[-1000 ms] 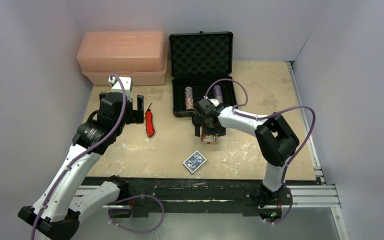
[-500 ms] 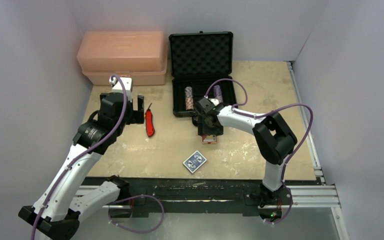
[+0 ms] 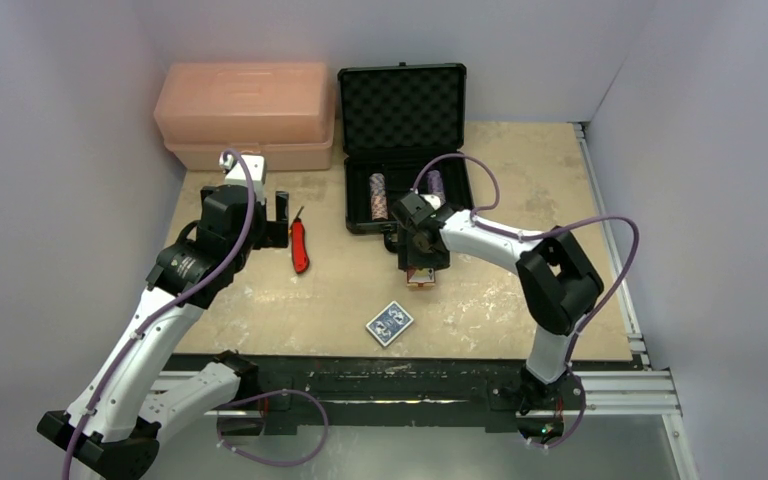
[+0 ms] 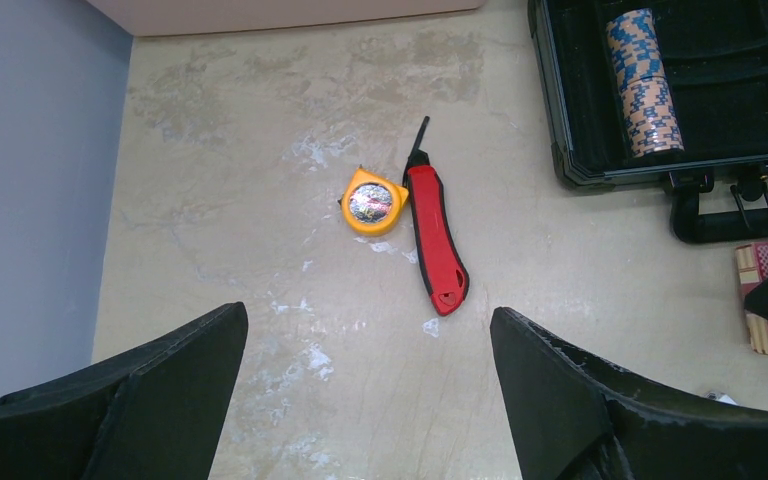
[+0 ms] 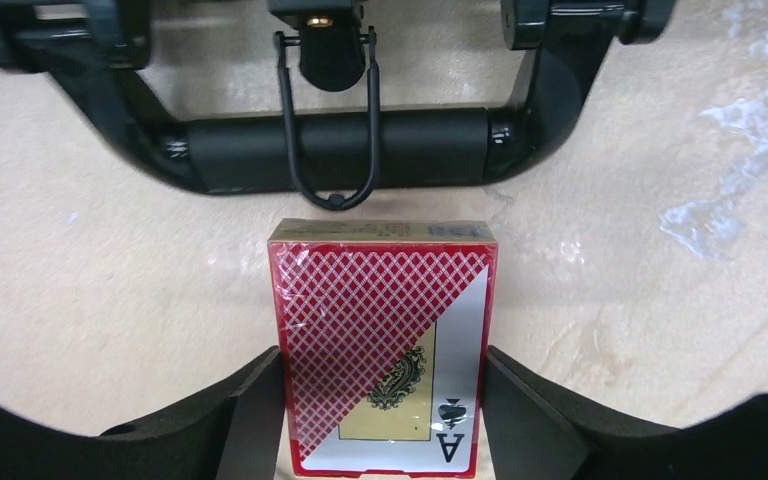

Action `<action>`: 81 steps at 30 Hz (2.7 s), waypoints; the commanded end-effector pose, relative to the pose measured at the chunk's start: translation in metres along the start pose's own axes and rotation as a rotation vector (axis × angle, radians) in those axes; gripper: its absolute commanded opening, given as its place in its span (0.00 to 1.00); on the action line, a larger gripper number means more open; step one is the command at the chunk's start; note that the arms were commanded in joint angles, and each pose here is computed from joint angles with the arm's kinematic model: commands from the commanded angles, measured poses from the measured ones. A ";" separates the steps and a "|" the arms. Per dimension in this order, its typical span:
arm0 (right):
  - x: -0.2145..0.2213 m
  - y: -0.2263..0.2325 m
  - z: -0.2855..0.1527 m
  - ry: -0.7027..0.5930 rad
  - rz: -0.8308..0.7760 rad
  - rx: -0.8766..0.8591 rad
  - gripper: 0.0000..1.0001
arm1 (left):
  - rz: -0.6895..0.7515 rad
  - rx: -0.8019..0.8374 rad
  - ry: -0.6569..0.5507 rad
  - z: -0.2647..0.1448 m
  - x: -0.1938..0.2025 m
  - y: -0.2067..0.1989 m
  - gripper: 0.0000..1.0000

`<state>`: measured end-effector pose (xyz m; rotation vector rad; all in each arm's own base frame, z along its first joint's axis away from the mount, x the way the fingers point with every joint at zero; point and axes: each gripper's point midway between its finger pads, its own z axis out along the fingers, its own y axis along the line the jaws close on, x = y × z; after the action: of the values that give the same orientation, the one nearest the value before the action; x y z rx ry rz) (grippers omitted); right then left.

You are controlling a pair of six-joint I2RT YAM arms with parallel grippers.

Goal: Pack up texas hold em set

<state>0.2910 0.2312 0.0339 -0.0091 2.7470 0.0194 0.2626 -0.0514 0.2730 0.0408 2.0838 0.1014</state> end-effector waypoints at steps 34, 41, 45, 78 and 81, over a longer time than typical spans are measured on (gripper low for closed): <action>-0.216 0.057 -0.122 -0.331 0.759 -0.365 0.00 | -0.003 0.000 -0.040 -0.002 -0.009 0.003 0.91; -0.237 0.044 -0.103 -0.336 0.966 -0.315 0.00 | -0.004 0.000 -0.043 -0.003 -0.009 0.003 0.91; -0.243 0.034 -0.085 -0.307 1.074 -0.267 0.00 | -0.004 -0.001 -0.043 -0.003 -0.009 0.003 0.91; -0.286 0.026 0.017 -0.303 1.440 -0.234 0.00 | 0.002 -0.002 -0.042 -0.002 -0.009 0.003 0.91; -0.286 0.025 0.024 -0.309 1.445 -0.223 0.00 | 0.002 -0.002 -0.042 -0.002 -0.009 0.003 0.91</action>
<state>0.5422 0.2649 0.0960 1.6380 2.0040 0.5797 0.2615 -0.0512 0.2741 0.0439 2.0793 0.0986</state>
